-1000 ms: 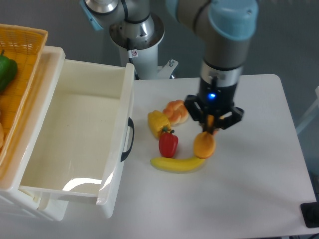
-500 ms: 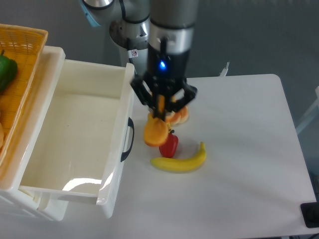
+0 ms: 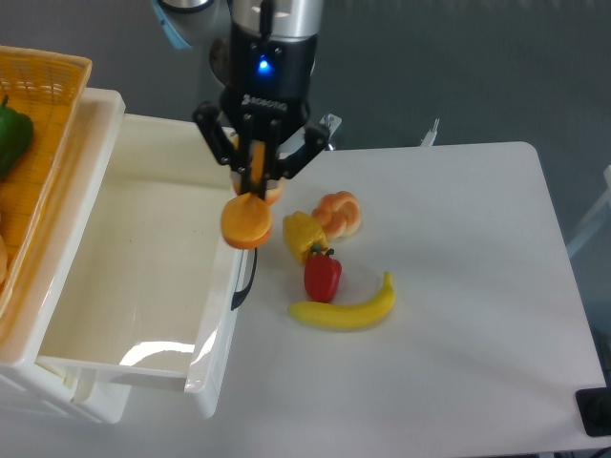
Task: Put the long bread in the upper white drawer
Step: 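Carry the bread over the open white drawer and lower it inside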
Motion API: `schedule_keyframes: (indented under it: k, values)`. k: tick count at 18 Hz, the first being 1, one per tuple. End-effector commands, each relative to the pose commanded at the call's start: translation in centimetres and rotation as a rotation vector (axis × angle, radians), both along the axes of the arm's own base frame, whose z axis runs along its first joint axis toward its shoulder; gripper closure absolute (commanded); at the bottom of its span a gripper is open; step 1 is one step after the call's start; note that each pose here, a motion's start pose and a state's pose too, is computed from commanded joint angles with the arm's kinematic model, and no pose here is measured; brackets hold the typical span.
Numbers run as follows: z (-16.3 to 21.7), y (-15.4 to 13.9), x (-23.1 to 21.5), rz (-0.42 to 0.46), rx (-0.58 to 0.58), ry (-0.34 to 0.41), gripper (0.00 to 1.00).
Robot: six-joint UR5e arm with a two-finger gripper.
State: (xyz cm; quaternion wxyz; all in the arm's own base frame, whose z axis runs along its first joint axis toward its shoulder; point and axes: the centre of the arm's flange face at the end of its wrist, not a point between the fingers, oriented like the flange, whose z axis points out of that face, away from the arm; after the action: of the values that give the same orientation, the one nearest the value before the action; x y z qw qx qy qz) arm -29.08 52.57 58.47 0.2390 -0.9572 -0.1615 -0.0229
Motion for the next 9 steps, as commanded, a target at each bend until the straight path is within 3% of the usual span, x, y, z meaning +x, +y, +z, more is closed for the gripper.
schedule_keyframes:
  k: [9]
  values:
    - [-5.7,3.8,5.0,-0.094,-0.115,-0.017,0.82]
